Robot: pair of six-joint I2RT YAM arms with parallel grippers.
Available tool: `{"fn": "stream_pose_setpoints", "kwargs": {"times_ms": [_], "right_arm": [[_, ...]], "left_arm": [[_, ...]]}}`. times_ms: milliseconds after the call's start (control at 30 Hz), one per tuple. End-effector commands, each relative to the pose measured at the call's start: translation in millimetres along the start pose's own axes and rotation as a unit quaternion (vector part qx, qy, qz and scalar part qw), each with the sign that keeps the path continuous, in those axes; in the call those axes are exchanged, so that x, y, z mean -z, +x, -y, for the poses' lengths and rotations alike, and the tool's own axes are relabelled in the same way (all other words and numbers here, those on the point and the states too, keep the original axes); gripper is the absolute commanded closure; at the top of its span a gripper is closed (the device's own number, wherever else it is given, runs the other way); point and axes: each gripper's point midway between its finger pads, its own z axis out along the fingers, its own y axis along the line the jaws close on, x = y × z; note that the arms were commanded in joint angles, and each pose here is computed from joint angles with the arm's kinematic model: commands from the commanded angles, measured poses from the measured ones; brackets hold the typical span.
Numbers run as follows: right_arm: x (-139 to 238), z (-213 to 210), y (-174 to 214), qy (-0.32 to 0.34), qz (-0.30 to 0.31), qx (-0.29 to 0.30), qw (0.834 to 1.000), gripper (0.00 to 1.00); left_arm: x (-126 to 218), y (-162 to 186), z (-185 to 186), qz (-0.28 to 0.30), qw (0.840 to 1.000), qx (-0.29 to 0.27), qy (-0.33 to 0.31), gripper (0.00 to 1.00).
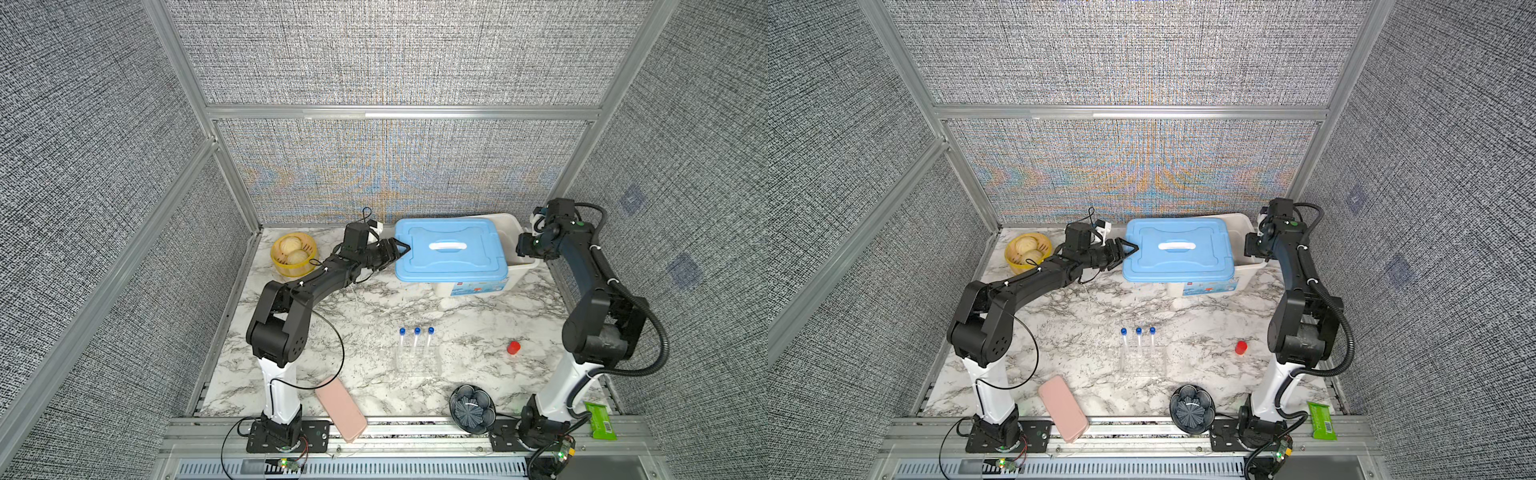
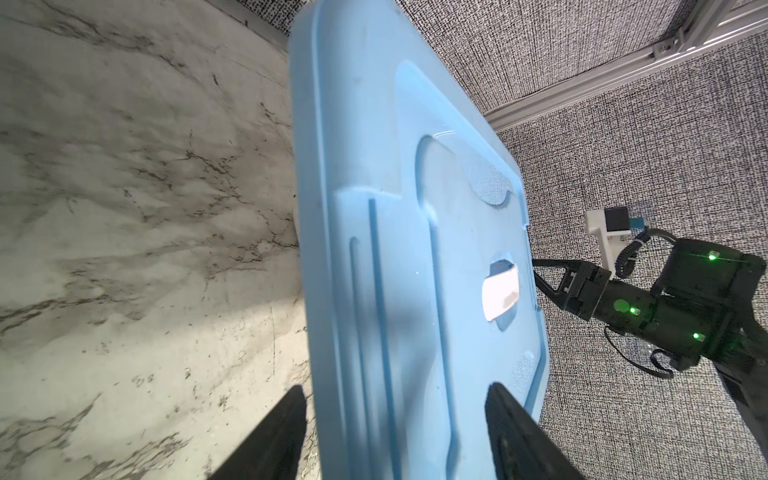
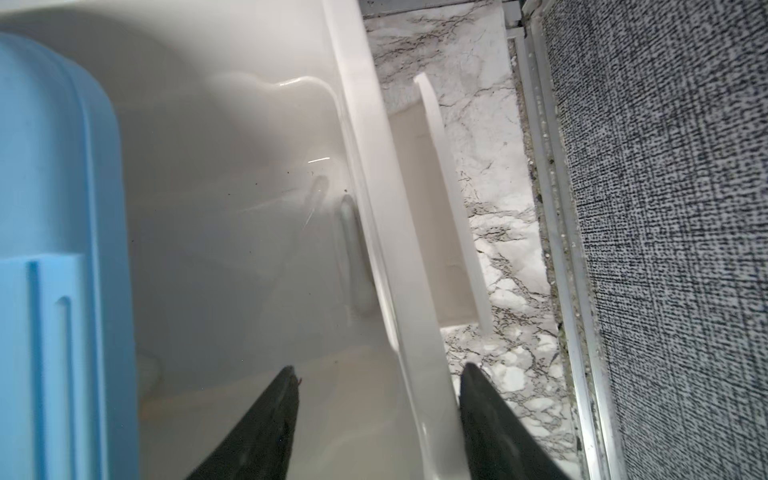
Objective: Organize the chemistry lab equipment
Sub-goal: 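Lower the blue lid onto the white bin with both grippers holding opposite edges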
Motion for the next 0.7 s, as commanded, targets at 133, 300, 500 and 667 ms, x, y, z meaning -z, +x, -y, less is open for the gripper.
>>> {"fn": "stream_pose_setpoints", "kwargs": {"times_ms": [133, 300, 500, 667], "right_arm": [[6.9, -56.5, 21.7, -0.124, -0.040, 0.029, 0.991, 0.53], [16.9, -99.7, 34.6, -0.172, -0.041, 0.064, 0.982, 0.54], [32.4, -138.5, 43.5, -0.210, -0.038, 0.091, 0.973, 0.54], [38.4, -146.0, 44.1, -0.216, -0.036, 0.093, 0.971, 0.53]], "left_arm": [[1.6, 0.0, 3.8, 0.002, 1.000, -0.004, 0.008, 0.32], [10.1, 2.8, -2.3, 0.003, 1.000, -0.013, -0.019, 0.32], [28.0, 2.3, -13.5, 0.004, 0.998, -0.023, -0.064, 0.32], [47.8, -1.6, -31.7, -0.004, 0.994, -0.022, -0.103, 0.32]]}}
